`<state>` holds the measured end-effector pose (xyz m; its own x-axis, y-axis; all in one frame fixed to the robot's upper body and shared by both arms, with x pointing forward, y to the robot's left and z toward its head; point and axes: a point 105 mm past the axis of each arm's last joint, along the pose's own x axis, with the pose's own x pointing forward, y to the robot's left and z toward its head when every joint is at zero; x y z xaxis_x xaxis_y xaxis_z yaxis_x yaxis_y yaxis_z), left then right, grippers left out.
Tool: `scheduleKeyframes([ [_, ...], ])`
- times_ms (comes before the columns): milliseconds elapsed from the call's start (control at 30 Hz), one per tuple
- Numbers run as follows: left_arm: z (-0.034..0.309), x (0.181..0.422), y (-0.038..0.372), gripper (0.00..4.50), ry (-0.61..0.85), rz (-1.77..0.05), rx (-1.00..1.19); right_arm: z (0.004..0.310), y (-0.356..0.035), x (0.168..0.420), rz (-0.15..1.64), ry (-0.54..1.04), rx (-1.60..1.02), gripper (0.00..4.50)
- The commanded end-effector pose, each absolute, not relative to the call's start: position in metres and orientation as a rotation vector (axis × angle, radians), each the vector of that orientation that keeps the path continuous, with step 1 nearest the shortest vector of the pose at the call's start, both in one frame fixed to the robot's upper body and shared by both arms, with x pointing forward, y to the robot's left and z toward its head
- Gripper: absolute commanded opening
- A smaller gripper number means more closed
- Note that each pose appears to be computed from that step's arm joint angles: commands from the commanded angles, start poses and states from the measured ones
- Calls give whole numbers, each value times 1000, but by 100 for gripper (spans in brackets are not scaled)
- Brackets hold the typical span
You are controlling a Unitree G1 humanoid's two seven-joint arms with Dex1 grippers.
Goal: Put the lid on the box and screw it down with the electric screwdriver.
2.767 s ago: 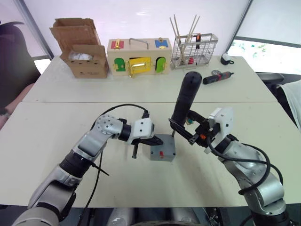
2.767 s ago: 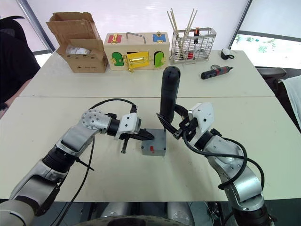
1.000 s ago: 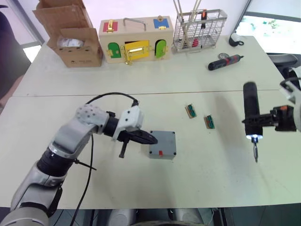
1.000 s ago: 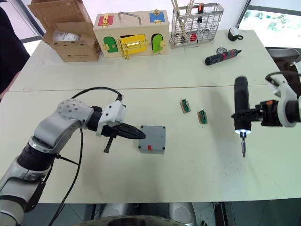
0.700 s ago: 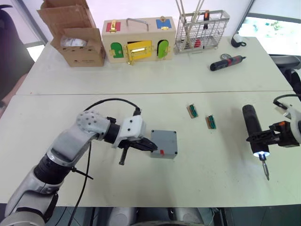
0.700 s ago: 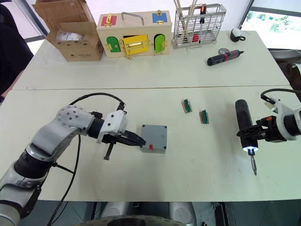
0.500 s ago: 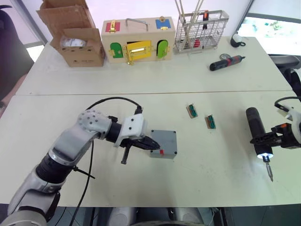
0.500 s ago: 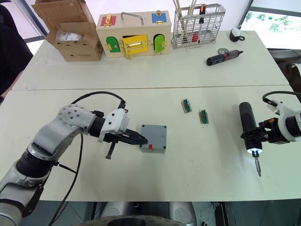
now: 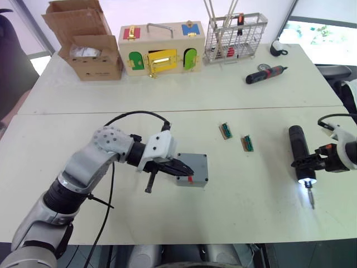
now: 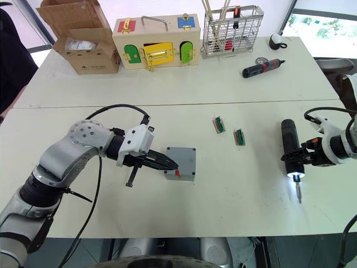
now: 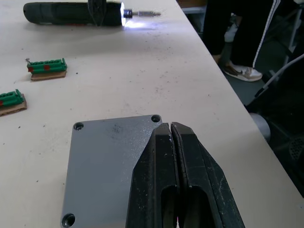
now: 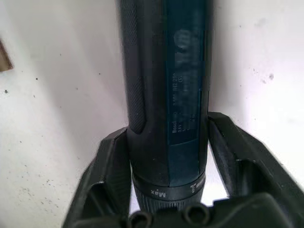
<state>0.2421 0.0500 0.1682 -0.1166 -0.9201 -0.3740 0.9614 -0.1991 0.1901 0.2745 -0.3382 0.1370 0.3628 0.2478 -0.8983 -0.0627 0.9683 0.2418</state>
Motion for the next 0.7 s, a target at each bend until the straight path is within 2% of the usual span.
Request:
scheduleKeyframes([
  [33, 177, 242, 54, 0, 80, -1693, 490, 139, -338, 279, 221, 1159, 123, 392],
  [100, 177, 244, 55, 0, 84, -1690, 495, 138, -337, 280, 222, 1150, 138, 441],
  [133, 177, 245, 55, 0, 84, -1689, 496, 138, -337, 280, 227, 1148, 138, 446],
  [400, 176, 251, 60, 0, 103, -1673, 466, 149, -333, 293, 253, 1047, 92, 446],
  [567, 180, 267, 71, 0, 117, -1588, 406, 186, -326, 316, 292, 855, -23, 446],
  [700, 189, 284, 86, 0, 115, -1483, 320, 228, -306, 325, 371, 668, -161, 446],
])
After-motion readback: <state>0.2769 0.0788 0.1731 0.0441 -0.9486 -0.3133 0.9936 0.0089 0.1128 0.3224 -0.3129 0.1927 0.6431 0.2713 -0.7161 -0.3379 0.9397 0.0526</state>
